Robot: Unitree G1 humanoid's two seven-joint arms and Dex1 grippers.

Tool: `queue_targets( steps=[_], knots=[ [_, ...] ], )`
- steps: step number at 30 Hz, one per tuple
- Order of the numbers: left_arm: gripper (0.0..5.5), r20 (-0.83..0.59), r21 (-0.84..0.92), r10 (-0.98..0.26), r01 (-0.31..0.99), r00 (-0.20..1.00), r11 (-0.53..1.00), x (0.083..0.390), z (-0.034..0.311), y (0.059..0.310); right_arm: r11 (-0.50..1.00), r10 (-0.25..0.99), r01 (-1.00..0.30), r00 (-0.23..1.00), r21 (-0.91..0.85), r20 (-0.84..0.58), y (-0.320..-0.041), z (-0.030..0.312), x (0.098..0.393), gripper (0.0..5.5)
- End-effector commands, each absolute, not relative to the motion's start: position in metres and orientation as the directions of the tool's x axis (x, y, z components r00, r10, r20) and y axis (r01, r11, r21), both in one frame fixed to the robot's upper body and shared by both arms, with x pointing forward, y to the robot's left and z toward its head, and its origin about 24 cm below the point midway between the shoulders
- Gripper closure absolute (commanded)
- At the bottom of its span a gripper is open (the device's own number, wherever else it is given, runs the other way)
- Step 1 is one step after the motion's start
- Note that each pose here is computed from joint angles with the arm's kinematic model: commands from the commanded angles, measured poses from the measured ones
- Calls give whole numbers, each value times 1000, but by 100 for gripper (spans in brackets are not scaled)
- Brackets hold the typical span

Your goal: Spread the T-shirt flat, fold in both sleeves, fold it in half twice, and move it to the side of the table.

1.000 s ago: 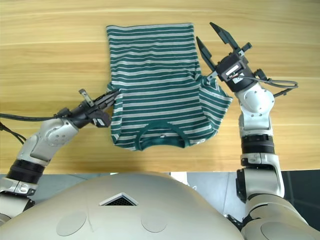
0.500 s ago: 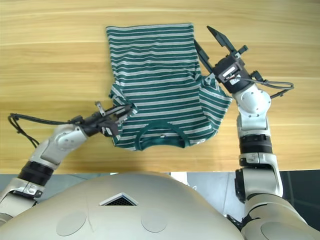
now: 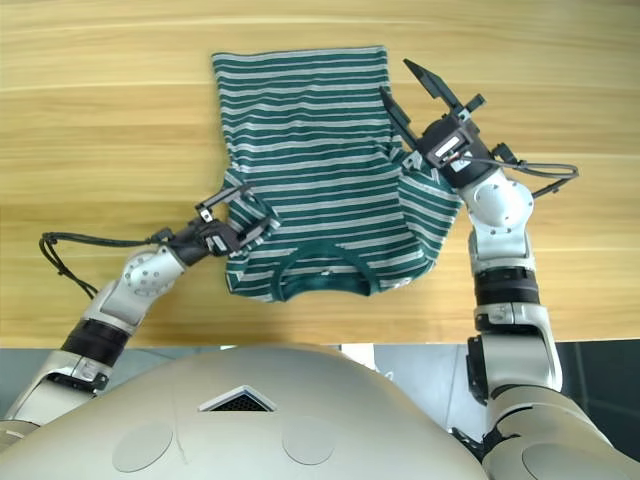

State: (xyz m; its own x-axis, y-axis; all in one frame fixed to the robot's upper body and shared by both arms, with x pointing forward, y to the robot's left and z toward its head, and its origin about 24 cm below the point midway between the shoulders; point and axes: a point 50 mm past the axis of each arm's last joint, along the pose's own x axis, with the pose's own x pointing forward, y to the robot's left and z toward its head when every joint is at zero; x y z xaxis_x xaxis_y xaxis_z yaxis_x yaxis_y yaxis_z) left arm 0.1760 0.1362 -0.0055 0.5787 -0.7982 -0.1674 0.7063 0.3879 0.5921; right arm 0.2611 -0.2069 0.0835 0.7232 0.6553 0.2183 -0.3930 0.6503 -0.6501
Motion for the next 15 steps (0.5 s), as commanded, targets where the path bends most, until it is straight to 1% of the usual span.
queue_targets(
  steps=[1,6,9,12,15],
  knots=[
    [234,-50,513,-815,715,578,475,168,14,138,643,661,-384,716,-663,226,-206,88,267,368],
    [234,99,330,-814,753,572,569,159,36,142,644,665,-390,711,-658,229,-202,87,268,368],
    [234,142,270,-800,755,583,598,161,42,145,646,662,-389,713,-657,230,-202,87,268,368],
    [234,78,299,-758,711,647,637,165,36,159,647,661,-387,715,-657,229,-204,87,268,368],
    [234,-49,386,-645,610,763,692,170,22,188,648,657,-386,720,-656,225,-205,85,266,368]
  ],
)
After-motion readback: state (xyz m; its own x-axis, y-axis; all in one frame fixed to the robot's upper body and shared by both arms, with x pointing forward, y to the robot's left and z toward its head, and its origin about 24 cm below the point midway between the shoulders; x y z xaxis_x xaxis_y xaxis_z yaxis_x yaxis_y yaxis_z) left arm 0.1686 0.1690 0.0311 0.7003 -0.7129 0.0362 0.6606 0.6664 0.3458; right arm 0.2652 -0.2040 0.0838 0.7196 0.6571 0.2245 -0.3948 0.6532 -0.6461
